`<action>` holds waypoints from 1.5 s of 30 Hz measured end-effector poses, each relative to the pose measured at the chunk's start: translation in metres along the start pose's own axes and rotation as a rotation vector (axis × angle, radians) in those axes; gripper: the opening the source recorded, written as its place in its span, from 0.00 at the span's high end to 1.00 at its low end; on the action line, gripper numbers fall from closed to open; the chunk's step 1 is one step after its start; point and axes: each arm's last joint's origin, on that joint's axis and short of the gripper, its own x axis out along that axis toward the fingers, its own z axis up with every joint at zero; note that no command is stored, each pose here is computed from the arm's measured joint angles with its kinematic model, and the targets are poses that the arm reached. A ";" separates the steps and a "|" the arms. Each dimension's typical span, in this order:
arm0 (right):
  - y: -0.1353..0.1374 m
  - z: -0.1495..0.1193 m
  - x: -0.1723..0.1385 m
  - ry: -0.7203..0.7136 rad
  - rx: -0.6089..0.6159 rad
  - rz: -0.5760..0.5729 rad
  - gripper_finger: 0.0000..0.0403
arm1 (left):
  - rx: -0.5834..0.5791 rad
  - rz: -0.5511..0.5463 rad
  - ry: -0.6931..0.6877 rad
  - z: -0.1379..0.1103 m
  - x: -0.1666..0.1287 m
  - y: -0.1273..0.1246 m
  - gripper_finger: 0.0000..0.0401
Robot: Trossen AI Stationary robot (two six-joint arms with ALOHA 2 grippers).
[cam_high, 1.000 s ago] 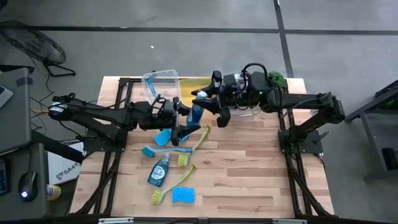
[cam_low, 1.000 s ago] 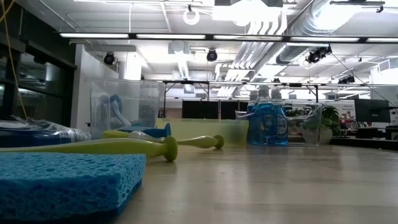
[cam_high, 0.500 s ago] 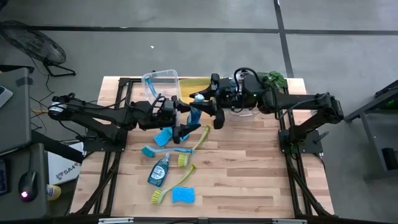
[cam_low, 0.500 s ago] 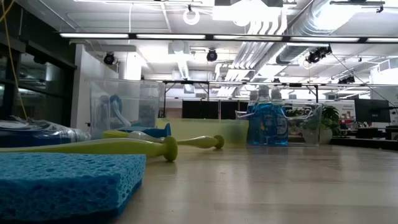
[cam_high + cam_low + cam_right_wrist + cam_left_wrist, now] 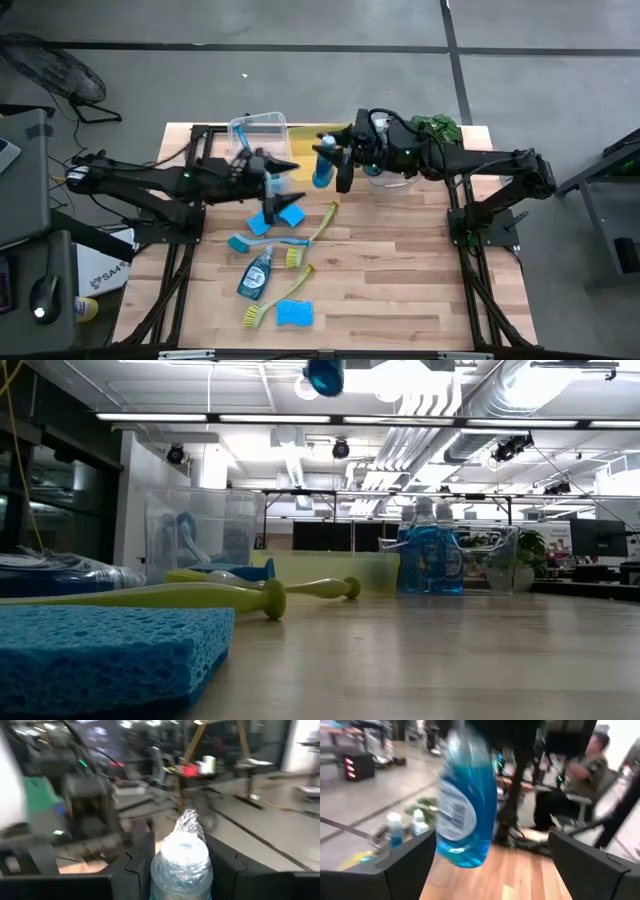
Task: Pick & Place Kitchen Sink Supplies
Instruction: Put the blue dishwasher liquid into the transparent bin
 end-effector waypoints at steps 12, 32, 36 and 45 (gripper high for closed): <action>-0.015 -0.011 -0.012 0.125 -0.057 -0.394 0.69 | 0.003 0.266 0.015 0.017 -0.070 0.031 0.06; -0.045 -0.050 -0.042 0.405 -0.142 -0.929 0.69 | -0.031 0.315 0.114 0.008 -0.093 0.042 0.06; -0.048 -0.051 -0.051 0.409 -0.145 -0.988 0.69 | -0.027 0.315 0.123 0.007 -0.093 0.042 0.06; -0.056 -0.045 -0.083 0.354 -0.100 -1.120 0.69 | -0.029 0.315 0.124 0.007 -0.093 0.042 0.06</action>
